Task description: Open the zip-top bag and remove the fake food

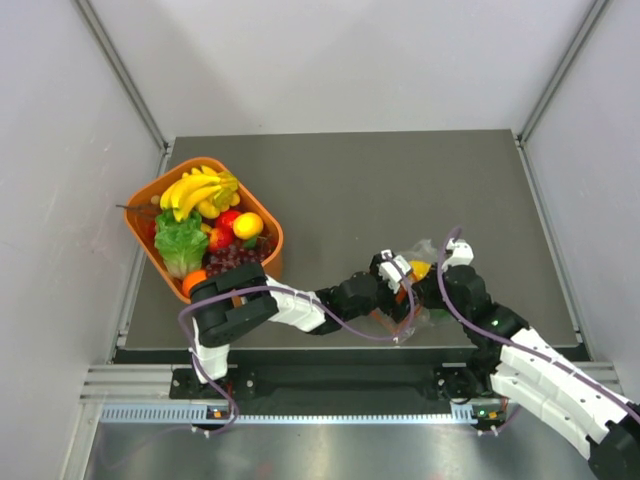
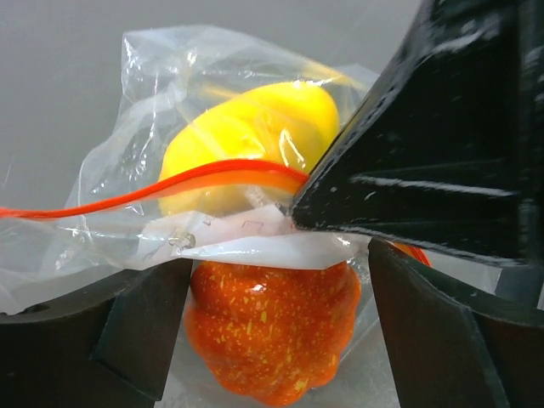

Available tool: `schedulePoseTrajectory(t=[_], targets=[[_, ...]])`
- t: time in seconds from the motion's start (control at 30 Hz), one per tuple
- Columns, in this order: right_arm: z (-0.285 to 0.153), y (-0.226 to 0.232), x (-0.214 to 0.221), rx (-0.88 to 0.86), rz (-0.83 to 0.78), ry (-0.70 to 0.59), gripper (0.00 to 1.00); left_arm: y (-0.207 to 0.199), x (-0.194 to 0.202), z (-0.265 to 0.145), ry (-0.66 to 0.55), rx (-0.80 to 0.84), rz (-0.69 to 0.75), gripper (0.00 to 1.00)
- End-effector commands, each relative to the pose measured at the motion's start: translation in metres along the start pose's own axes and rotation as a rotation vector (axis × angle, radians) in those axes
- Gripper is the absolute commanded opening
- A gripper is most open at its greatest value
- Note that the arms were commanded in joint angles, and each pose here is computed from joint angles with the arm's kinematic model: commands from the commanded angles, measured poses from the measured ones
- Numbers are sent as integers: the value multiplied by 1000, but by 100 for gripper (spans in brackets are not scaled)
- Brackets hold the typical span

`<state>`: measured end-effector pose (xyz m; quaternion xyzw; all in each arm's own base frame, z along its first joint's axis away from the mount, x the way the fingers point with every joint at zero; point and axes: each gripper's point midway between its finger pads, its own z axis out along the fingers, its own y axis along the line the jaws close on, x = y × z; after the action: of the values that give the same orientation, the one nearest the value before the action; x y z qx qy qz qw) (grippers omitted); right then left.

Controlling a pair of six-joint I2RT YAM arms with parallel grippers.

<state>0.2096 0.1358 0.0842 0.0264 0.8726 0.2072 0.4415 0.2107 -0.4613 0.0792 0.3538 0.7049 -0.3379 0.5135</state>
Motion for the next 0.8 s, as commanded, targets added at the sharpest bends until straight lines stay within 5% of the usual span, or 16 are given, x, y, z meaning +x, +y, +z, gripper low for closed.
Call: schedulePoseTrajectory(t=[0.0, 0.33, 0.4, 0.53, 0.63, 0.77], targets=[[-3, 11, -6, -52, 18, -27, 0, 11, 6, 4, 19, -56, -6, 87], [-9, 10, -7, -60, 29, -46, 0, 16, 32, -13, 78, -69, -17, 77], [-9, 10, -7, -62, 31, -46, 0, 15, 35, -13, 93, -63, -19, 67], [-11, 10, -7, -61, 31, -48, 0, 12, 39, -14, 109, -43, -18, 20], [-11, 10, -8, -59, 27, -50, 0, 10, 31, -20, 104, -34, -15, 1], [-13, 10, -13, -56, 27, -68, 0, 6, 7, -35, 90, -15, -15, 0]])
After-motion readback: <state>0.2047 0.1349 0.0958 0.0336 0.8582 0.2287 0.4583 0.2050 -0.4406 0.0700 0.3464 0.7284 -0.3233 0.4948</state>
